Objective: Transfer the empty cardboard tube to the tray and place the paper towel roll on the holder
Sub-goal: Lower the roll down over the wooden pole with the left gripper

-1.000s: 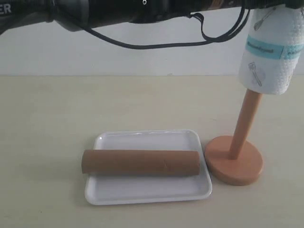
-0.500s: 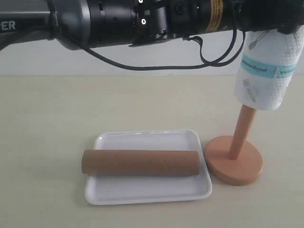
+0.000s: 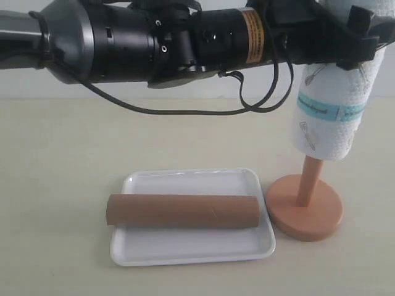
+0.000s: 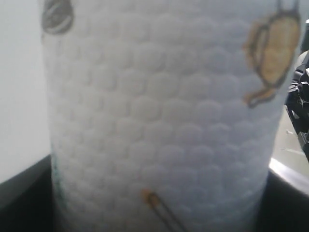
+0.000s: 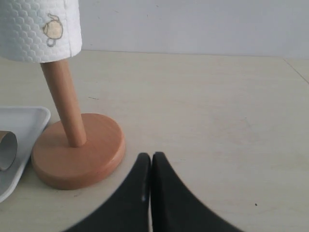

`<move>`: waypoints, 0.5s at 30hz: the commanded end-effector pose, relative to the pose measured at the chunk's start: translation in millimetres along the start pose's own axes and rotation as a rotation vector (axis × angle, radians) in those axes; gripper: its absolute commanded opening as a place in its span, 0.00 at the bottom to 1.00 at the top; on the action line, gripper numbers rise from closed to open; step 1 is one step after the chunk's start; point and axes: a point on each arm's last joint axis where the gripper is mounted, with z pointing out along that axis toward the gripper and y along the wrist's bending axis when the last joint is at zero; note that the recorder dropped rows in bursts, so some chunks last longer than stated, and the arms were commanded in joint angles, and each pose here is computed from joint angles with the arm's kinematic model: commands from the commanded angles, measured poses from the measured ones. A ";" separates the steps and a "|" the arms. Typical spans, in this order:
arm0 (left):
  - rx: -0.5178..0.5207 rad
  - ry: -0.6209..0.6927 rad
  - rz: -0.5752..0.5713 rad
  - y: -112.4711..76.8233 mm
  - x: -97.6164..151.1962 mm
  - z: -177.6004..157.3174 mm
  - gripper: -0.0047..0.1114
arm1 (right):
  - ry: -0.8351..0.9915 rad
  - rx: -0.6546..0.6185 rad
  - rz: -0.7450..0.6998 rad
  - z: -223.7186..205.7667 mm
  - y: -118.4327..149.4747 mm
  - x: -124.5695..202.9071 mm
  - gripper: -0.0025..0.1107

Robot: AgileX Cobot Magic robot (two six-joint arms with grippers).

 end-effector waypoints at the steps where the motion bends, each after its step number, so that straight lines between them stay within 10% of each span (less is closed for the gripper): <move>1: 0.036 -0.073 0.001 -4.9 -8.2 -3.4 0.08 | -0.009 -0.002 -0.004 -0.4 0.1 -0.8 0.02; 15: 0.053 -0.147 0.001 -3.7 23.6 -9.9 0.08 | -0.009 -0.002 -0.004 -0.4 0.1 -0.8 0.02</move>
